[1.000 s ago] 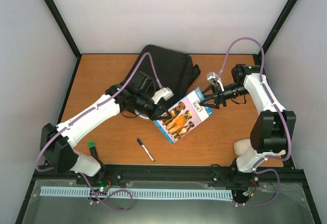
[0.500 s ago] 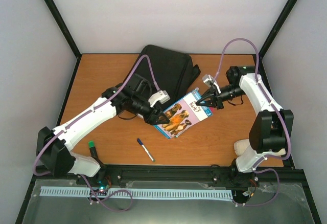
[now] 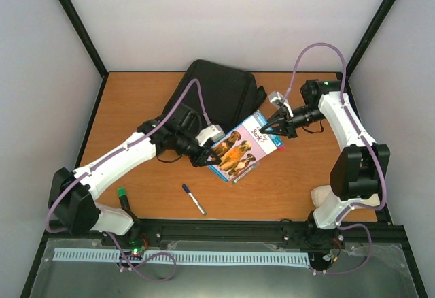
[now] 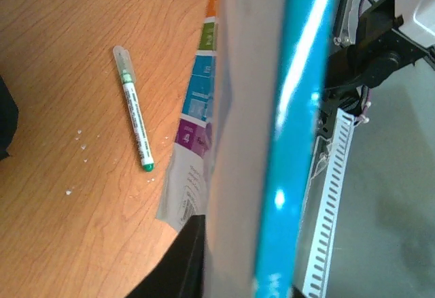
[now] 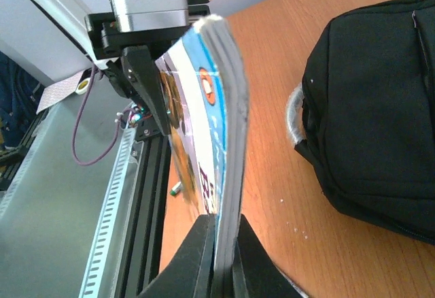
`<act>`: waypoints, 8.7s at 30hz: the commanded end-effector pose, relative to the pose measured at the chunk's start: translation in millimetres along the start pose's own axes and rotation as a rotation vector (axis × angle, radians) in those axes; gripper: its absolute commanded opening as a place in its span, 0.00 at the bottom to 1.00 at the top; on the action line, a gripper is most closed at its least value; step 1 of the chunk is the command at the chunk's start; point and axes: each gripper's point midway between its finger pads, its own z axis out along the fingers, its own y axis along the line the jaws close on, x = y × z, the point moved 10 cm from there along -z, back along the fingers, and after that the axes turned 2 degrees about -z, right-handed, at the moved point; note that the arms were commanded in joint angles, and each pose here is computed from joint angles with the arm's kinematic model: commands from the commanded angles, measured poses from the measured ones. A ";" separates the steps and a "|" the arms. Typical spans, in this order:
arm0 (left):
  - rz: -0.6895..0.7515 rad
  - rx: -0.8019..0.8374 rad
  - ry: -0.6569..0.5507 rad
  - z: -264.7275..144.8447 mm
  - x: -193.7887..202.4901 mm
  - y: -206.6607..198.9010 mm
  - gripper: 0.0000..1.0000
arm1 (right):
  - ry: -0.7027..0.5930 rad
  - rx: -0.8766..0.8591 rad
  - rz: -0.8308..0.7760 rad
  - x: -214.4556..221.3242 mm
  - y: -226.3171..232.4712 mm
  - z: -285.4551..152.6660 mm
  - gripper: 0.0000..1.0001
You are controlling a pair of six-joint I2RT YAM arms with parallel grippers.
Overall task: Pack the student bag
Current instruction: Pick up the book from the center of the board, then place the book in the student bag.
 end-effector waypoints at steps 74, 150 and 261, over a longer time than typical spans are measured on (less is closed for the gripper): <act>-0.723 -0.416 -0.504 -136.7 93.6 3.0 0.01 | 0.561 0.830 -0.408 -103.2 -71.1 215.8 0.07; -0.635 0.262 -0.417 37.3 50.2 92.1 0.01 | 0.327 0.796 -0.403 -124.2 -56.8 132.6 0.03; -0.730 -0.412 -0.685 60.8 23.7 104.4 0.01 | 0.340 0.726 -0.367 -114.0 -60.7 142.4 0.03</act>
